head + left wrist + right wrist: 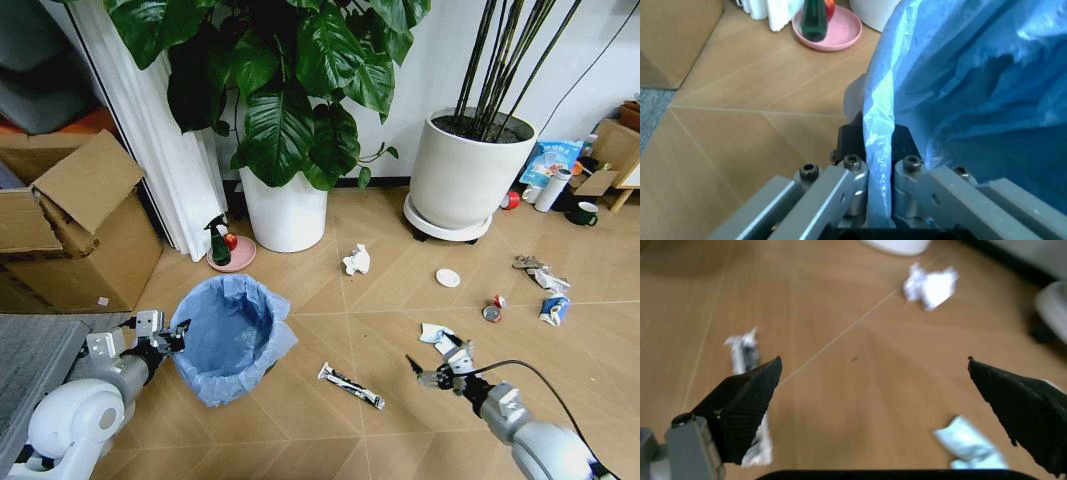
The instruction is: Pick up the trash bin and place the garbage on the floor into it.
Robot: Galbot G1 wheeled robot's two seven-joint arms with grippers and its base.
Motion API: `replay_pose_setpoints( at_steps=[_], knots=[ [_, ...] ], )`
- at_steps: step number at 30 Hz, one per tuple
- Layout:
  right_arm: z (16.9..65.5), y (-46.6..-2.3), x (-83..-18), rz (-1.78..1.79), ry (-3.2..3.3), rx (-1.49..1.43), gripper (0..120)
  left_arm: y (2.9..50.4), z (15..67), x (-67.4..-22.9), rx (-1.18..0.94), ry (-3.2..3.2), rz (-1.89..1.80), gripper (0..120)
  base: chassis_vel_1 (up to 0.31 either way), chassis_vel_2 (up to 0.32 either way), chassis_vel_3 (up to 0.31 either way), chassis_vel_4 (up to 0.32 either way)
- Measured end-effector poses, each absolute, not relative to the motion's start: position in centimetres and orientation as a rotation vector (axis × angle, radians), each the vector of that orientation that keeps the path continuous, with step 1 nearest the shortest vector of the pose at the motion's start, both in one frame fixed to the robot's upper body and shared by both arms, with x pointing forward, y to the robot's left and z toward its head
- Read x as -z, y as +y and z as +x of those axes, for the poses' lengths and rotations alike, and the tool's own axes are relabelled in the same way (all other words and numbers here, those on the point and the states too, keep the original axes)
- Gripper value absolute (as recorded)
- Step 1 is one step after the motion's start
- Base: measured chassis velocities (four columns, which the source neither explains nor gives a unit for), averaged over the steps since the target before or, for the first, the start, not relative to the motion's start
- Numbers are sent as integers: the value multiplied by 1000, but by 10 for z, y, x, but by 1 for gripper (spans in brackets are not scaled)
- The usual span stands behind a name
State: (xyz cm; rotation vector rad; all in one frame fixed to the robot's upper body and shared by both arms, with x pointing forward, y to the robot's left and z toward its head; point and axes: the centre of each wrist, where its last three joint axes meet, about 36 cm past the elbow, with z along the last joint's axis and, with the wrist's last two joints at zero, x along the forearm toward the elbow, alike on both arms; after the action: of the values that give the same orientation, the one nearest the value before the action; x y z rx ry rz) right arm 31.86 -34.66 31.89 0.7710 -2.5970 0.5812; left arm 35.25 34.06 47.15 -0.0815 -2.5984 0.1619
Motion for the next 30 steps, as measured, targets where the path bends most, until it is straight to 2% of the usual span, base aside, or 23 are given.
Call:
replay_pose_setpoints(
  at_steps=[7,14,30],
  knots=[
    [320,-331,-280,844,-2440,-488,100,339,350,-469,-152,-2581,-72,0,0,0,0,0],
    [346,-322,-252,893,-2379,-403,100,339,346,-472,-141,-2581,-61,0,0,0,0,0],
    [377,-301,-225,937,-2357,-331,100,341,347,-471,-131,-2576,-69,0,0,0,0,0]
  ],
)
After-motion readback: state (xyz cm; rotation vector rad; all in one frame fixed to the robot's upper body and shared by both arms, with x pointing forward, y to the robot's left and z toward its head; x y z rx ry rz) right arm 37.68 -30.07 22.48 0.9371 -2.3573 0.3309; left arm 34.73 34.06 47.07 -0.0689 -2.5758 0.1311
